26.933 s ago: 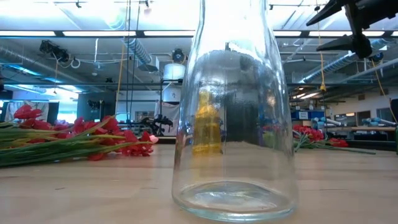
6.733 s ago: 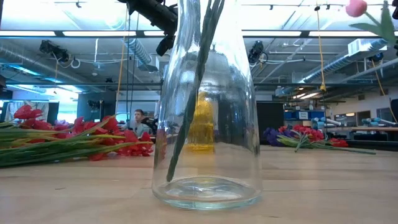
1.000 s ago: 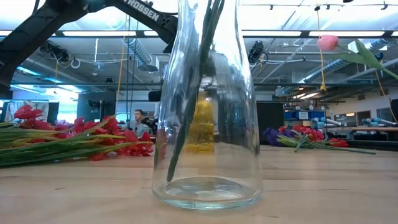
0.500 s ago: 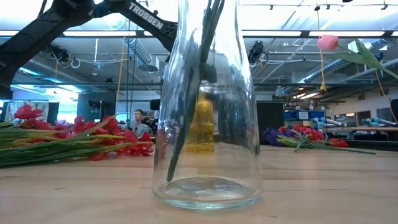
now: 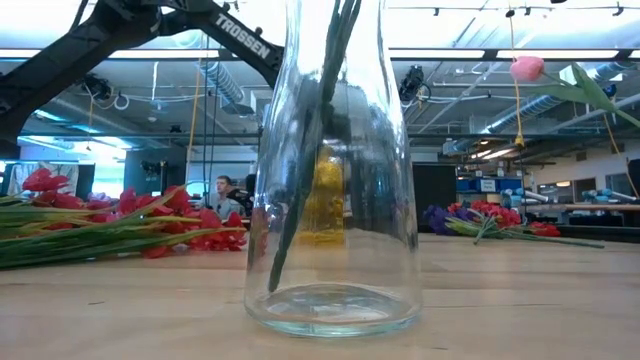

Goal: Sort flowers into vase by color
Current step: Put the left purple flower into the yellow vase

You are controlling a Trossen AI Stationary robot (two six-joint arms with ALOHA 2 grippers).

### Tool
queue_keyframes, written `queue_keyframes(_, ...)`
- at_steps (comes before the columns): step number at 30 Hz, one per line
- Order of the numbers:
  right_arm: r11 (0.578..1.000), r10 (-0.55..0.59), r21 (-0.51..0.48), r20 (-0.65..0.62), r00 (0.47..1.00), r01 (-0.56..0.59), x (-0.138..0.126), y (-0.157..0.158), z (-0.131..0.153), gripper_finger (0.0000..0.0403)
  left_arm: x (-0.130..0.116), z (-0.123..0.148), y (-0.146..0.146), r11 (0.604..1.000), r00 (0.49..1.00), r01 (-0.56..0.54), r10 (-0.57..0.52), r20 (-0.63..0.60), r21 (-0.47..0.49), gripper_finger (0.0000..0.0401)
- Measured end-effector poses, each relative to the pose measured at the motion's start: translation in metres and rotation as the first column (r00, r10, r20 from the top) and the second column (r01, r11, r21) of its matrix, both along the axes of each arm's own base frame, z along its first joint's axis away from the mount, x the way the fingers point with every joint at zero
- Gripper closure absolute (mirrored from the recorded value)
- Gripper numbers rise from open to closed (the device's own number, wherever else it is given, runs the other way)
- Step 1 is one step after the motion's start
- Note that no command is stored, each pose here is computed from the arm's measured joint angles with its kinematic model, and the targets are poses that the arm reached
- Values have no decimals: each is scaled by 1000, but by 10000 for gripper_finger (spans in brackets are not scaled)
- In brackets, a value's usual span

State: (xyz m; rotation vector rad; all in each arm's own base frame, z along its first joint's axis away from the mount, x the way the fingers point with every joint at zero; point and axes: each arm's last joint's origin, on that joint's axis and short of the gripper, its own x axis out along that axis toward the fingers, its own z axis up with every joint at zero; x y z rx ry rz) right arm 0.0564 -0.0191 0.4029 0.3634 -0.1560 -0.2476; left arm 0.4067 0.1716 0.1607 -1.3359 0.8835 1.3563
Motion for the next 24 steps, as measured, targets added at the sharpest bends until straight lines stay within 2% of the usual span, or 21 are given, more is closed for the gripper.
queue_keyframes(12,1000,0,0,0,1000,0,0,0,0,232,-2,-2,5,998,999,-18,19,-27,55,301)
queue_keyframes(18,1000,0,-2,-1,1000,0,0,0,0,232,-1,-8,8,999,999,-22,22,-23,30,347)
queue_keyframes(24,1000,-5,-2,-1,1000,5,0,0,0,232,2,-6,11,998,1000,-26,25,15,51,383)
